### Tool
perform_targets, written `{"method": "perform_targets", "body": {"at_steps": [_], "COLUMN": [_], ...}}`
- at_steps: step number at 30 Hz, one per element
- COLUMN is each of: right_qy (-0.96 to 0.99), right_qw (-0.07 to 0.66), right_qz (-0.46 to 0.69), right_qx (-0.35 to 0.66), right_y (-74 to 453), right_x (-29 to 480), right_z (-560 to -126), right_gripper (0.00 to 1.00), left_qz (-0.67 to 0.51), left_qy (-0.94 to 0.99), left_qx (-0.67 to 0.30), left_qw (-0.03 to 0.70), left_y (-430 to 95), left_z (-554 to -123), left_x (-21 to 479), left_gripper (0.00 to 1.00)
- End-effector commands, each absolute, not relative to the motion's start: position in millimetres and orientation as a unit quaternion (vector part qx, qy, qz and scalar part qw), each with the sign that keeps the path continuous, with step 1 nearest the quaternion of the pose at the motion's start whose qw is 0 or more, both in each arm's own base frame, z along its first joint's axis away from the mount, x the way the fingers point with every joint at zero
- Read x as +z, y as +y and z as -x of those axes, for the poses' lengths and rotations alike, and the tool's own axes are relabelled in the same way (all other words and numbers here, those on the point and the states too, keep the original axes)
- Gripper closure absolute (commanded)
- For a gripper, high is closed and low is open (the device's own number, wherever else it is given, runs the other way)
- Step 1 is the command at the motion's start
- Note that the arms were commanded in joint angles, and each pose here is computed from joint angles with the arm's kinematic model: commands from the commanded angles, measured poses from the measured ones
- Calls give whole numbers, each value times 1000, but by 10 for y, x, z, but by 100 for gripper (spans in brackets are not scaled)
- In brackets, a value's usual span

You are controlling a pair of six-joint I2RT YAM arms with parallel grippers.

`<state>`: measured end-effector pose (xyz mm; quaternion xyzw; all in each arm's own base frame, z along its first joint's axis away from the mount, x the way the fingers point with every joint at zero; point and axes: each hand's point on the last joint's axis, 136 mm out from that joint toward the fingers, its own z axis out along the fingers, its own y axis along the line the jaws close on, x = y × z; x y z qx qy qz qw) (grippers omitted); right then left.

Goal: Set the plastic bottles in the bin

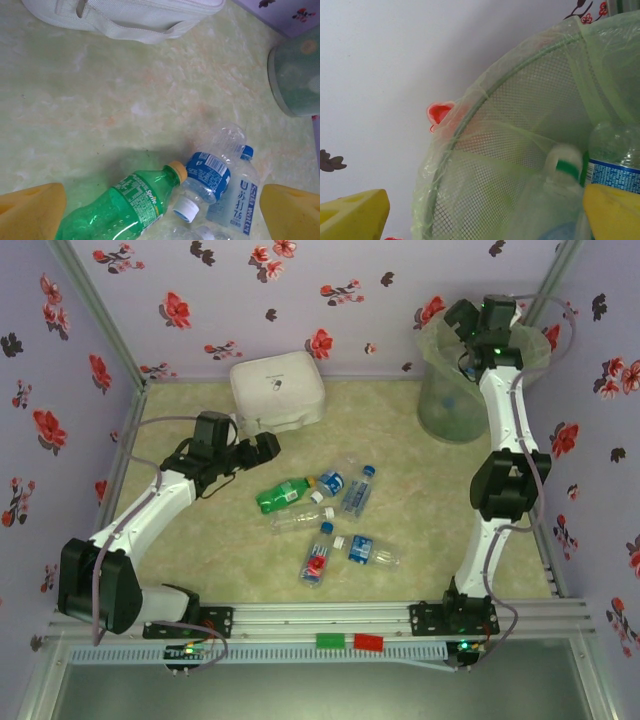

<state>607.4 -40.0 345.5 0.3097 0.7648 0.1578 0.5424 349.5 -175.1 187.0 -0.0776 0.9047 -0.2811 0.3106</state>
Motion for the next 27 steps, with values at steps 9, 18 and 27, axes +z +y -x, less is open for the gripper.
{"method": "perform_targets", "body": {"at_steps": [9, 18, 27], "right_qy": [784, 845, 875], "right_qw": [543, 461, 362], "right_qz": [-205, -101, -109], "right_qx": [219, 252, 302], "right_y": [171, 1185, 1792], "right_x": [3978, 3252, 2353], "right_z": [-5267, -4353, -3653], "right_gripper": [0, 0, 0], "left_qz": [-83, -206, -242], "left_qy": [924, 936, 943], "left_qx": [-225, -187, -172], "left_qw": [298, 216, 148], "left_y": [-1838, -1969, -2079], "left_z": [-3499, -3266, -3154], "left_x": [1857, 1482, 1022], "left_gripper": [0, 0, 1]}}
